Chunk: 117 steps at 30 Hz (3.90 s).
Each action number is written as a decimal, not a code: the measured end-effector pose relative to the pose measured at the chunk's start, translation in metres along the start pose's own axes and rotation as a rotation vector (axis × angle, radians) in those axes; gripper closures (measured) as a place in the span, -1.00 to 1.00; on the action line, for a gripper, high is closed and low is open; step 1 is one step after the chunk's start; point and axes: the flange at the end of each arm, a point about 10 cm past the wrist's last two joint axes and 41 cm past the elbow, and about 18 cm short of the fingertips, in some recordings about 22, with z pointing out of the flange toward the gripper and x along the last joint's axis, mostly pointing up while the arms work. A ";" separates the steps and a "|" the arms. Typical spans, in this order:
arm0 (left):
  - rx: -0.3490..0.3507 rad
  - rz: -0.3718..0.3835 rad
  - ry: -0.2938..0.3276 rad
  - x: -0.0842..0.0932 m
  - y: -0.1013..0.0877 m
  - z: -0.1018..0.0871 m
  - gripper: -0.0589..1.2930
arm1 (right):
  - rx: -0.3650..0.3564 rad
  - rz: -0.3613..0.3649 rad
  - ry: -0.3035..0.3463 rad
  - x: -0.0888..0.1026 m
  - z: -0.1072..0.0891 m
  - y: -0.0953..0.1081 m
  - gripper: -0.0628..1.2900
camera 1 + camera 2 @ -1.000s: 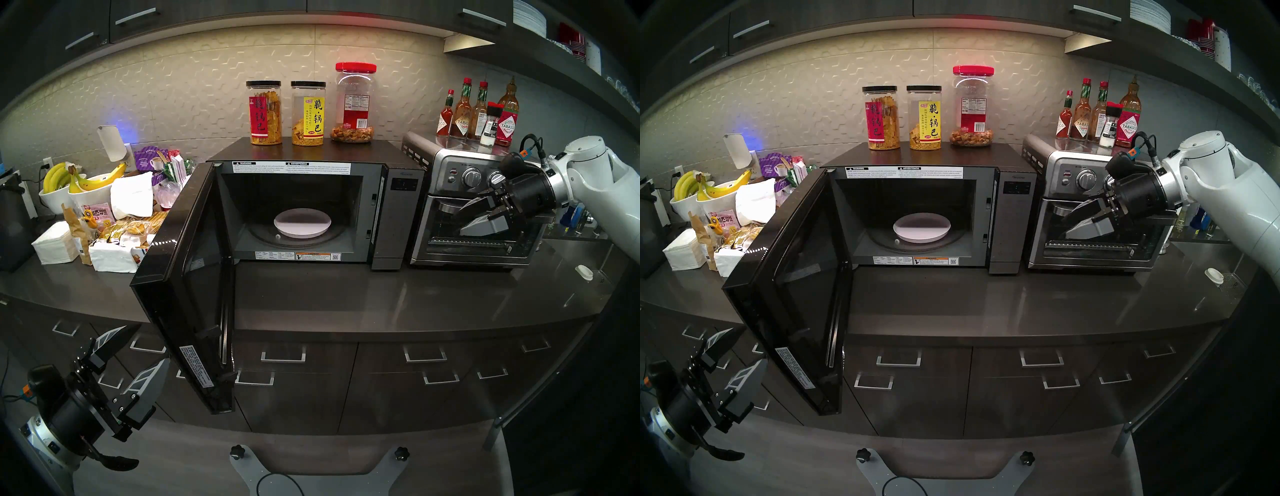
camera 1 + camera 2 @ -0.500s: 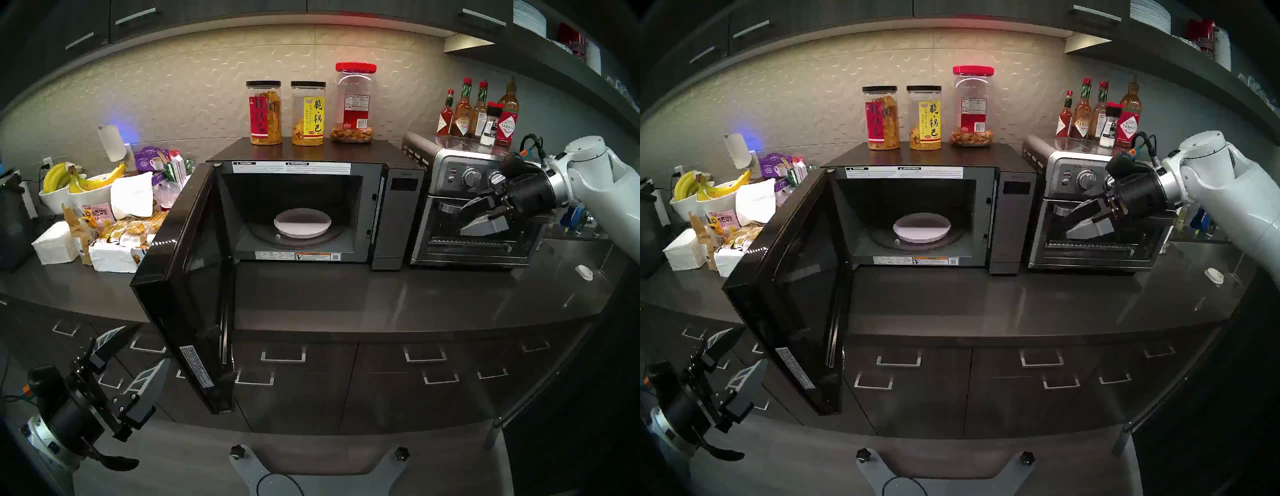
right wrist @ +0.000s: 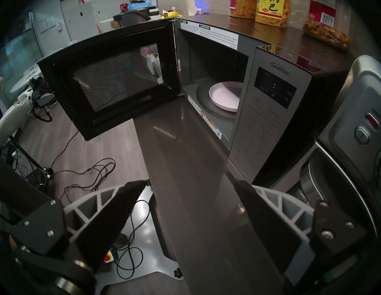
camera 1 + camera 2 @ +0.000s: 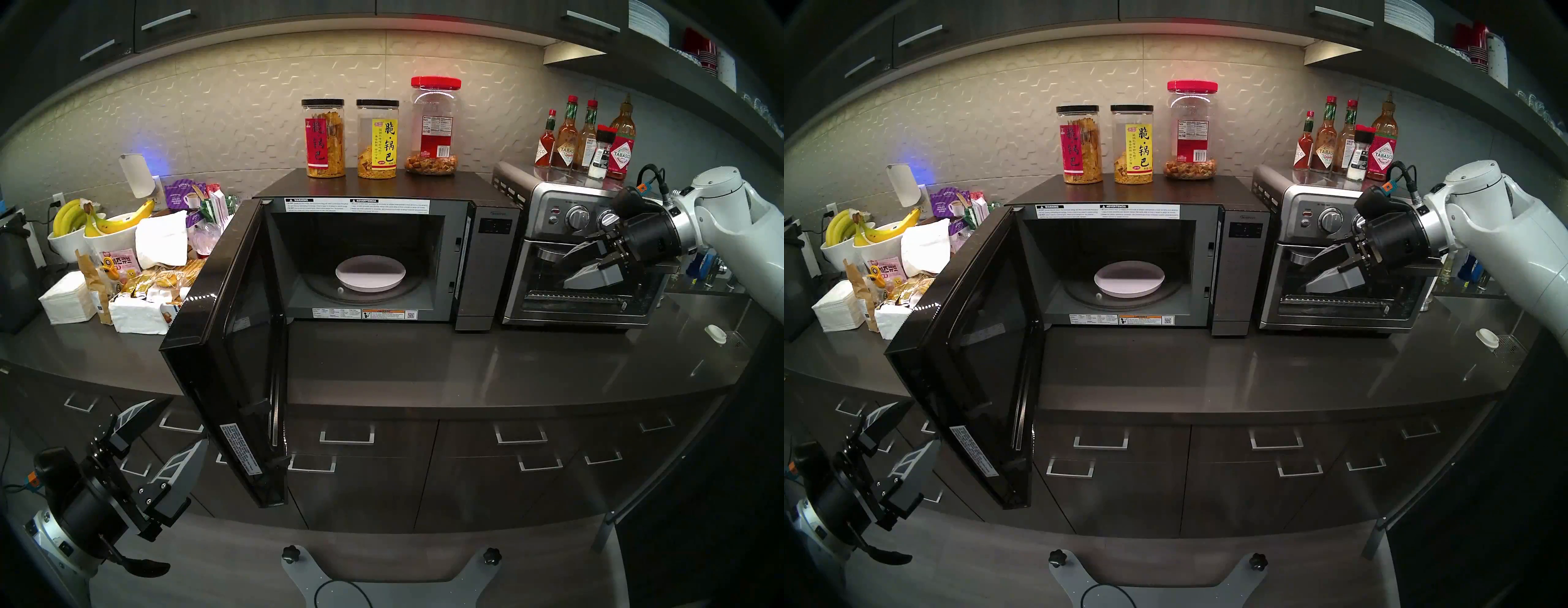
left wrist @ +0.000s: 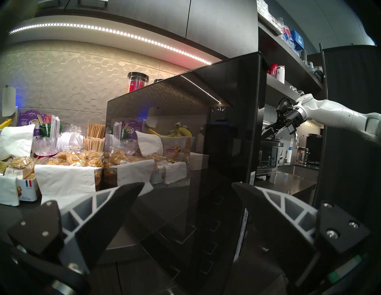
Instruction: Open the microwave, put the plate inside, and close the door
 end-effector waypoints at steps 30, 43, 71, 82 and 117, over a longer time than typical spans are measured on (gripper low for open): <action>0.000 0.000 0.000 0.000 0.000 0.000 -0.96 | 0.000 0.000 0.000 0.000 0.000 0.000 -0.90; 0.007 0.000 0.001 0.000 0.000 -0.001 -0.96 | 0.000 0.000 -0.001 0.000 0.000 0.000 -0.90; 0.028 0.004 0.007 0.002 0.000 -0.009 -0.96 | 0.000 -0.001 -0.001 0.000 0.000 0.000 -0.90; 0.026 0.003 0.012 0.003 0.001 -0.011 -0.43 | 0.000 -0.001 -0.001 0.000 0.000 0.000 -0.90; 0.017 -0.015 0.014 0.004 0.005 -0.019 0.94 | 0.000 0.000 -0.001 0.000 0.000 0.000 -0.90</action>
